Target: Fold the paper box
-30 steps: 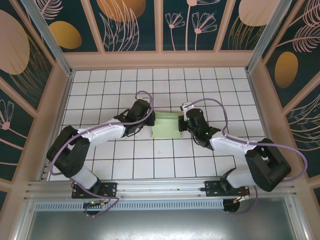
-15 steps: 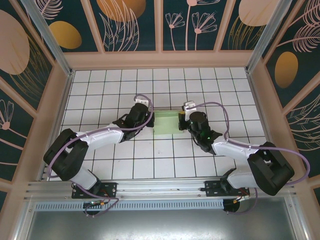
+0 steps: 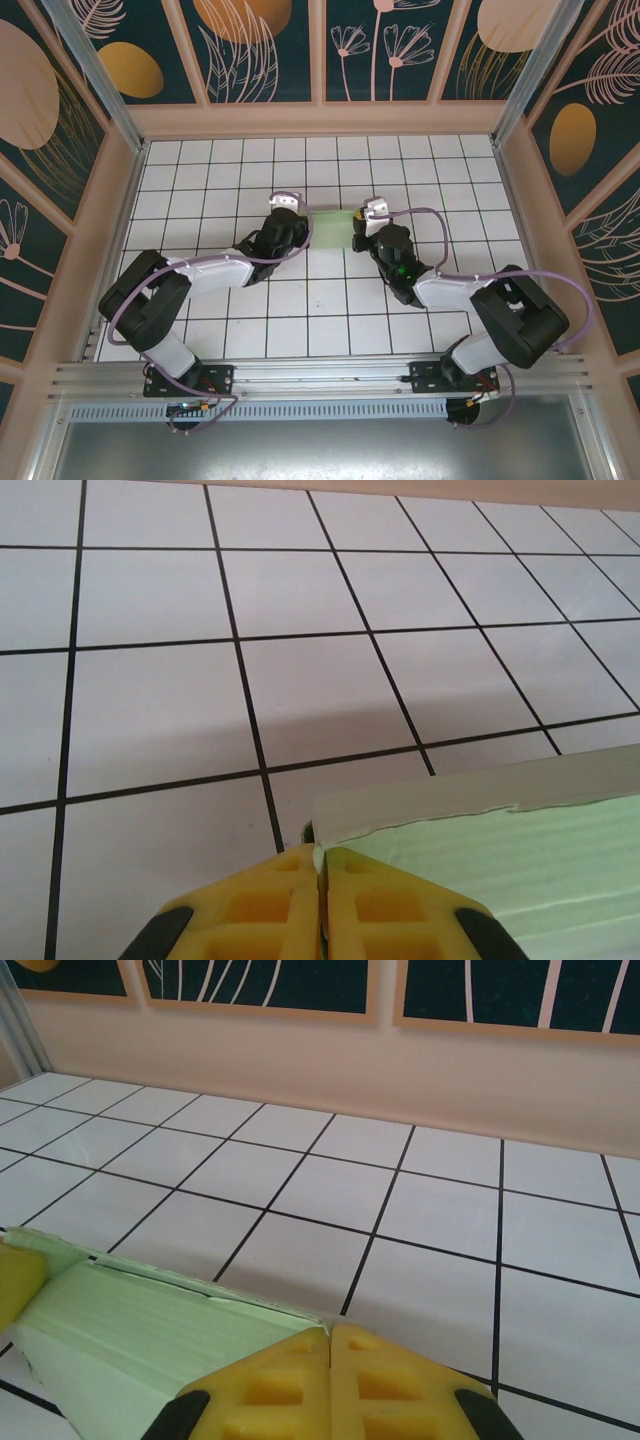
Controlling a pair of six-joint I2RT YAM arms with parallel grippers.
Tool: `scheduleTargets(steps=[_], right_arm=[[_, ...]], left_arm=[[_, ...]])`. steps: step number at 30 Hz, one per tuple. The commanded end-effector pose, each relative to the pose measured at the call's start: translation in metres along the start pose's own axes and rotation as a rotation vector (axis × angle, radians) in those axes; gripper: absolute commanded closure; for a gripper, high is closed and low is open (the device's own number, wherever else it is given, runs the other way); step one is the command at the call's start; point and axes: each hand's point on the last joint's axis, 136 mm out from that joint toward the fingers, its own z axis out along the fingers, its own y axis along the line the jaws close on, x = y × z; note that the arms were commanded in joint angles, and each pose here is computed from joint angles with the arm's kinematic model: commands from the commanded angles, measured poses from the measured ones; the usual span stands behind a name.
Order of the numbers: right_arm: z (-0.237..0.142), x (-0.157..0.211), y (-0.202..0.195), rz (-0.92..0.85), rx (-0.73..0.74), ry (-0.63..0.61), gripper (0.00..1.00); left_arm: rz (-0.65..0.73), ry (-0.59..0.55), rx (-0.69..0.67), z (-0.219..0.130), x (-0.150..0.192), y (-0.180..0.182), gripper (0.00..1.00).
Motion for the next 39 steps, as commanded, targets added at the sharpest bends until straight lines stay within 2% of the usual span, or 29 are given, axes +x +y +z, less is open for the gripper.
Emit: scheduleTargets(steps=[1,7,10,17,21,24,27,31,36,39], right_arm=[[0.001,-0.008,0.009,0.002,-0.04,-0.076,0.97],[-0.001,0.007,0.003,0.014,-0.038,-0.048,0.97],[-0.003,0.008,0.004,0.018,-0.052,-0.043,0.9],[-0.008,-0.001,0.006,0.036,-0.072,-0.064,0.64],[-0.015,-0.012,0.004,0.066,-0.081,-0.086,0.39],[-0.02,-0.023,-0.001,0.112,-0.077,-0.104,0.28],[-0.021,-0.036,-0.006,0.201,-0.078,-0.092,0.23],[-0.008,-0.041,-0.018,0.352,-0.029,0.013,0.23],[0.011,-0.031,-0.025,0.457,0.04,0.163,0.26],[0.021,-0.018,-0.024,0.46,0.063,0.236,0.26]], left_arm=[[0.019,-0.062,0.089,0.003,-0.018,-0.03,0.91],[0.027,-0.049,0.078,0.008,-0.009,-0.028,0.9],[0.056,-0.057,0.054,0.009,-0.008,-0.028,0.9],[0.141,-0.017,-0.043,0.022,0.015,-0.016,0.91],[0.153,-0.022,-0.085,0.02,0.019,-0.009,0.92],[0.149,-0.032,-0.094,0.019,0.018,-0.007,0.92],[0.151,-0.033,-0.097,0.019,0.019,-0.006,0.91],[0.147,-0.041,-0.088,0.019,0.02,-0.008,0.91],[0.15,-0.041,-0.08,0.02,0.023,-0.01,0.89],[0.153,-0.034,-0.076,0.02,0.026,-0.011,0.87]])
